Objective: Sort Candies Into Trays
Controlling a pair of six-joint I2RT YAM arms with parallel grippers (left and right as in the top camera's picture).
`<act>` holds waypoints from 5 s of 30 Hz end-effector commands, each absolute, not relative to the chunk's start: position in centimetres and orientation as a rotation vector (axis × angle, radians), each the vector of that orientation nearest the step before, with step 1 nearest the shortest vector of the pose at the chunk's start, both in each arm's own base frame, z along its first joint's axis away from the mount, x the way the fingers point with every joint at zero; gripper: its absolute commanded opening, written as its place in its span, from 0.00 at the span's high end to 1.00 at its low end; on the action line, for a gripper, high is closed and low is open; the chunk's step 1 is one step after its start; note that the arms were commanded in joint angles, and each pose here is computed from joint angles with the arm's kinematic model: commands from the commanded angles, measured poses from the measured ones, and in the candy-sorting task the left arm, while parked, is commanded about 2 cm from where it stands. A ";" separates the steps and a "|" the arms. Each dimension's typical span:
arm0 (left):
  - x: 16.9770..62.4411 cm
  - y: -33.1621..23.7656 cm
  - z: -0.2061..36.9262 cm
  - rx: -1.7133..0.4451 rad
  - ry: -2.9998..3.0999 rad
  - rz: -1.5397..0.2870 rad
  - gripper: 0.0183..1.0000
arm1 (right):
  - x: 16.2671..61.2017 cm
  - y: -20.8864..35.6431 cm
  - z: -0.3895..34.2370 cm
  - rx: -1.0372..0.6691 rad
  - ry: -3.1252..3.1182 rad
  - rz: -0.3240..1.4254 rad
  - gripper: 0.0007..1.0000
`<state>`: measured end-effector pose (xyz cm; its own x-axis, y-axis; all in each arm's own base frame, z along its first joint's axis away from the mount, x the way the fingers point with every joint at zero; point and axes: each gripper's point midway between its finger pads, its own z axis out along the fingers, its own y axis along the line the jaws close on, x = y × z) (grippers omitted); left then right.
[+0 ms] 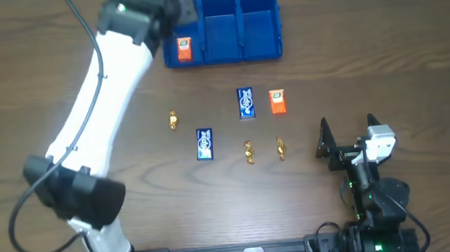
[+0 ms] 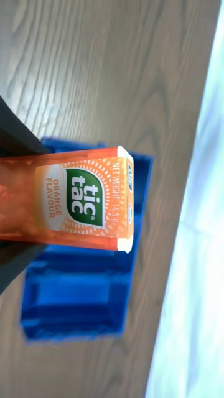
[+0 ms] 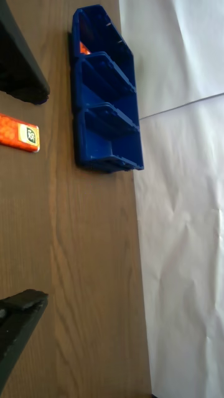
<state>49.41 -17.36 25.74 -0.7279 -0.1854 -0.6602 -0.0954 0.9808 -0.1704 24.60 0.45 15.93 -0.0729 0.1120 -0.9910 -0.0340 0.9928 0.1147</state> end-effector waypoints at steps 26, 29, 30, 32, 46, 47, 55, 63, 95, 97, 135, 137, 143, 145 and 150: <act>47.8 -28.0 19.9 -0.085 2.549 -0.189 0.08 | 24.6 0.6 15.8 0.044 1.642 0.113 0.00; 43.1 -33.9 18.9 -0.063 2.584 -0.232 0.09 | 24.6 0.6 15.8 0.044 1.642 0.113 0.00; 41.4 -35.7 18.2 -0.029 2.598 -0.230 0.09 | 24.6 0.6 15.8 0.044 1.642 0.113 0.00; 38.8 -37.7 16.7 -0.003 2.622 -0.210 0.10 | 24.6 0.6 15.8 0.044 1.642 0.113 0.00; 34.3 -40.5 4.8 0.028 2.823 -0.121 0.15 | 24.6 0.6 15.8 0.044 1.642 0.113 0.00; 34.4 -40.5 4.2 0.023 2.831 -0.122 0.15 | 24.6 0.6 15.8 0.044 1.642 0.113 0.00; 35.4 -40.0 0.9 -0.029 2.894 -0.139 0.17 | 24.6 0.6 15.8 0.044 1.642 0.113 0.00; 35.4 -39.8 -0.6 -0.041 2.927 -0.141 0.21 | 24.6 0.5 15.8 0.045 1.642 0.113 0.00; 47.7 -24.4 21.8 -0.176 2.443 -0.099 0.65 | 24.6 0.6 15.8 0.044 1.642 0.113 0.00; 49.0 -22.3 21.0 -0.183 2.472 -0.110 0.65 | 24.6 0.6 15.8 0.044 1.642 0.113 0.00; 52.5 -16.1 21.1 -0.095 2.474 -0.111 0.00 | 24.6 0.6 15.8 0.044 1.642 0.113 0.00; 50.9 -14.9 26.6 -0.102 2.374 -0.112 0.00 | 24.6 0.6 15.8 0.044 1.642 0.113 0.00; 42.7 -11.4 36.1 -0.100 2.109 -0.161 0.00 | 24.6 0.6 15.8 0.044 1.642 0.113 0.00; 39.5 -9.9 37.6 -0.100 1.991 -0.189 0.00 | 24.6 0.6 15.8 0.044 1.642 0.113 0.00; 32.1 -4.9 36.9 -0.154 1.811 -0.247 0.00 | 24.6 0.6 15.8 0.044 1.642 0.113 0.00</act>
